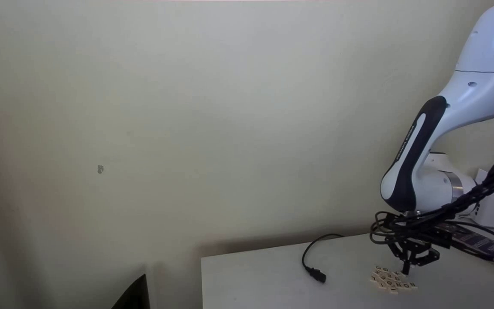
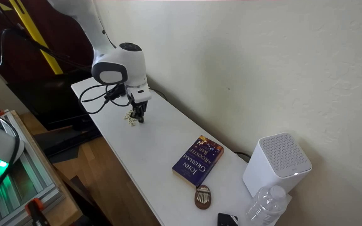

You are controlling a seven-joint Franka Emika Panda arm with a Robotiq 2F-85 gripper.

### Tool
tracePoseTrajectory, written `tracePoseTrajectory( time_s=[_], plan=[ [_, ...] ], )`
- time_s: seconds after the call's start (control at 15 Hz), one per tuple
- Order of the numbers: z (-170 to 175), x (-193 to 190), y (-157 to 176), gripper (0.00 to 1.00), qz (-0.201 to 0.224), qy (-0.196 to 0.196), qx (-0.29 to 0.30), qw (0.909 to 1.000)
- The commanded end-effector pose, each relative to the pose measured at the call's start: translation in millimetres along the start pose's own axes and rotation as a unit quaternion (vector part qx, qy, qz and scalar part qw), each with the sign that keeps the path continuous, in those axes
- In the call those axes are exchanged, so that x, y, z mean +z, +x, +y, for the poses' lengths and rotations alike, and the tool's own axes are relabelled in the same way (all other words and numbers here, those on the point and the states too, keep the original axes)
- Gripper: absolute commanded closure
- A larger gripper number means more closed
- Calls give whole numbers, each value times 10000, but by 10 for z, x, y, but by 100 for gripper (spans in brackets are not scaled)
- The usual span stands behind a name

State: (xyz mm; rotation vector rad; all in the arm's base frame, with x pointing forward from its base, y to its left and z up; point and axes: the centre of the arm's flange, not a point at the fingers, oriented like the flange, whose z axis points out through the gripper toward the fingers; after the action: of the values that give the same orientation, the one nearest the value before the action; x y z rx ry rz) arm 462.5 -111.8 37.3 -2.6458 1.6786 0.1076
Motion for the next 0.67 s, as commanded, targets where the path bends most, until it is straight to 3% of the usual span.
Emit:
tracePoseTrajectory(
  time_s=[0.0, 0.6],
  plan=[
    [-40, 167, -26, 100, -187, -106, 352, 9991],
    [-44, 170, 8, 100, -121, -98, 746, 9971]
  ],
)
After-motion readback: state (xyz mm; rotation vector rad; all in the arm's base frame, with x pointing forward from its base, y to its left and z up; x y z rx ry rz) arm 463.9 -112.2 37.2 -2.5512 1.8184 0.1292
